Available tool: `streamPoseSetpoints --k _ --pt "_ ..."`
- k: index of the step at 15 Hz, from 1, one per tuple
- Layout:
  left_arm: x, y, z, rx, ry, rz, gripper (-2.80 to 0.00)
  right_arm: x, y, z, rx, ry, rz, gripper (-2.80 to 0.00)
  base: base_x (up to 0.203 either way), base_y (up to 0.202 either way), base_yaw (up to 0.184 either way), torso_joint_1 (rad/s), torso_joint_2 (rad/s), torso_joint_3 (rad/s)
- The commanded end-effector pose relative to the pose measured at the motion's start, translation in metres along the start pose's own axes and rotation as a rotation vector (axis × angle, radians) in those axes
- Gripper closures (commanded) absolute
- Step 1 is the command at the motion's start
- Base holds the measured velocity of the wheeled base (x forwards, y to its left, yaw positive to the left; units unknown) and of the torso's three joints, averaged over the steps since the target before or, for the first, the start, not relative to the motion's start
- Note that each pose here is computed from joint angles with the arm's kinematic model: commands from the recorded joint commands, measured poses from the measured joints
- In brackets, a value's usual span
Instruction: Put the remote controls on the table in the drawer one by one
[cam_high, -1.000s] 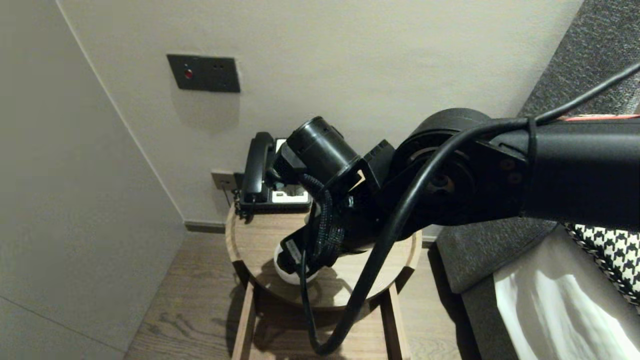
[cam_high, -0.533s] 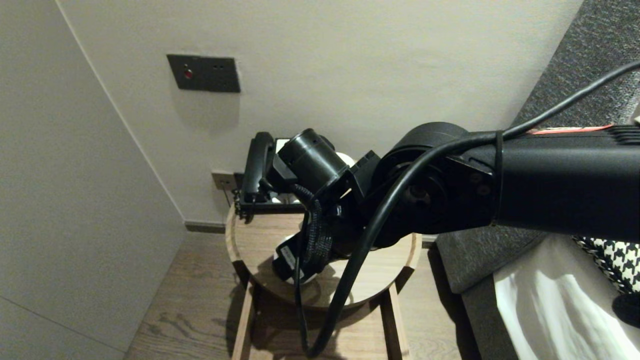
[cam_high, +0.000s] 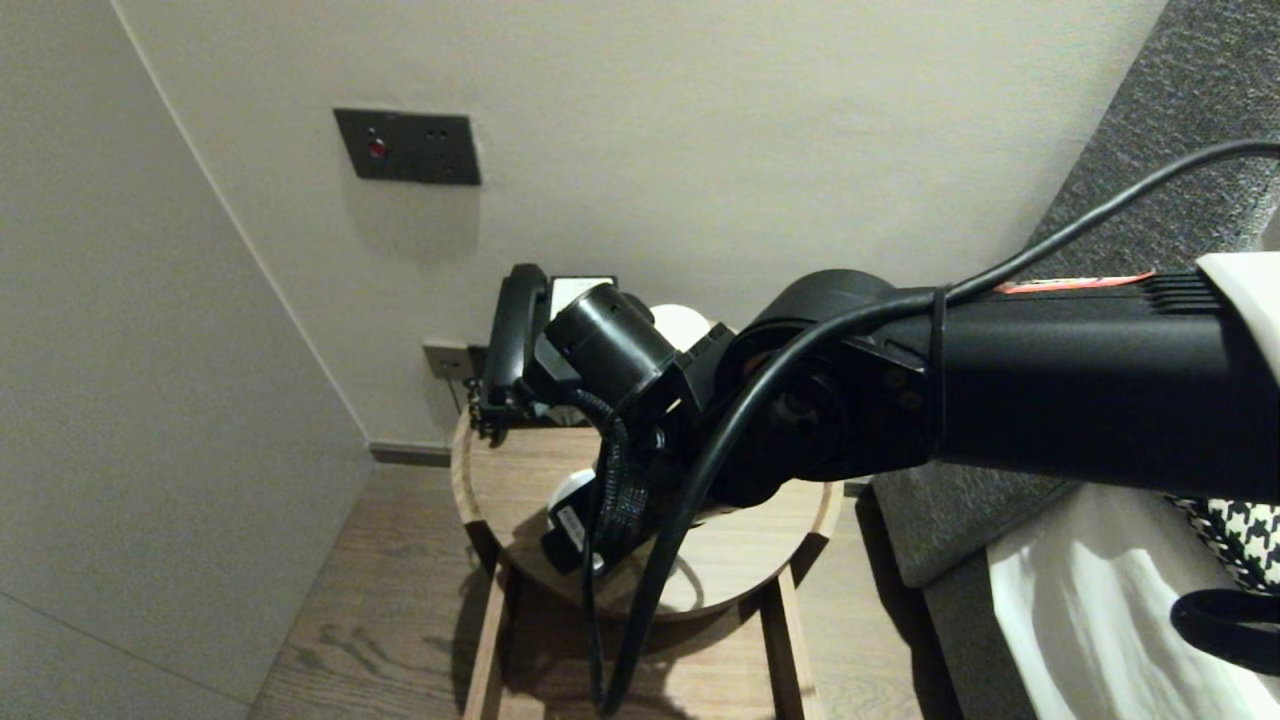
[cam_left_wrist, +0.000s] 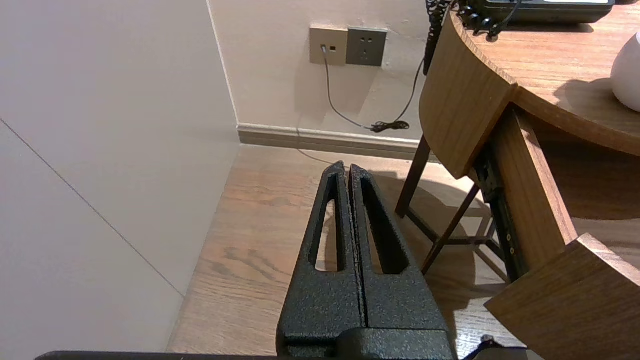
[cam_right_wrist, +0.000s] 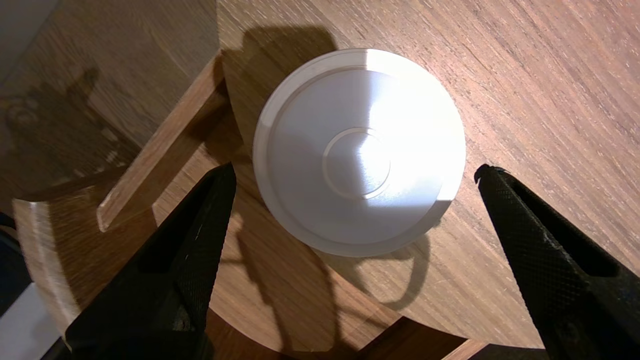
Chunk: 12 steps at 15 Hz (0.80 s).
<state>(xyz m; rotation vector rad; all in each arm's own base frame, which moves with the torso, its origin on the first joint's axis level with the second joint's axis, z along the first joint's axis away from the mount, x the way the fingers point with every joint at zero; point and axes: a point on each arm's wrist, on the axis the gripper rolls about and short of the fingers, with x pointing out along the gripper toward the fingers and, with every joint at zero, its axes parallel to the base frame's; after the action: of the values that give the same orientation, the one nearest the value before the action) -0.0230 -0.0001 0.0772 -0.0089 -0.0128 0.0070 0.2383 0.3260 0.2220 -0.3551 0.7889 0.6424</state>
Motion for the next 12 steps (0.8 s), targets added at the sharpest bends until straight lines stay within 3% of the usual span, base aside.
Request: streamPoseSetpoints --k 1,12 --pt "0.000 0.000 0.000 0.000 -0.001 0.001 0.00 0.003 0.000 -0.001 -0.007 0.010 -0.003 -2.80 0.000 0.000 0.000 0.000 0.00 0.000" --pt "0.000 0.000 -0.001 0.000 0.002 0.001 0.00 0.024 0.000 0.001 -0.015 -0.008 -0.002 -2.80 0.000 0.000 0.000 0.000 0.00 0.000"
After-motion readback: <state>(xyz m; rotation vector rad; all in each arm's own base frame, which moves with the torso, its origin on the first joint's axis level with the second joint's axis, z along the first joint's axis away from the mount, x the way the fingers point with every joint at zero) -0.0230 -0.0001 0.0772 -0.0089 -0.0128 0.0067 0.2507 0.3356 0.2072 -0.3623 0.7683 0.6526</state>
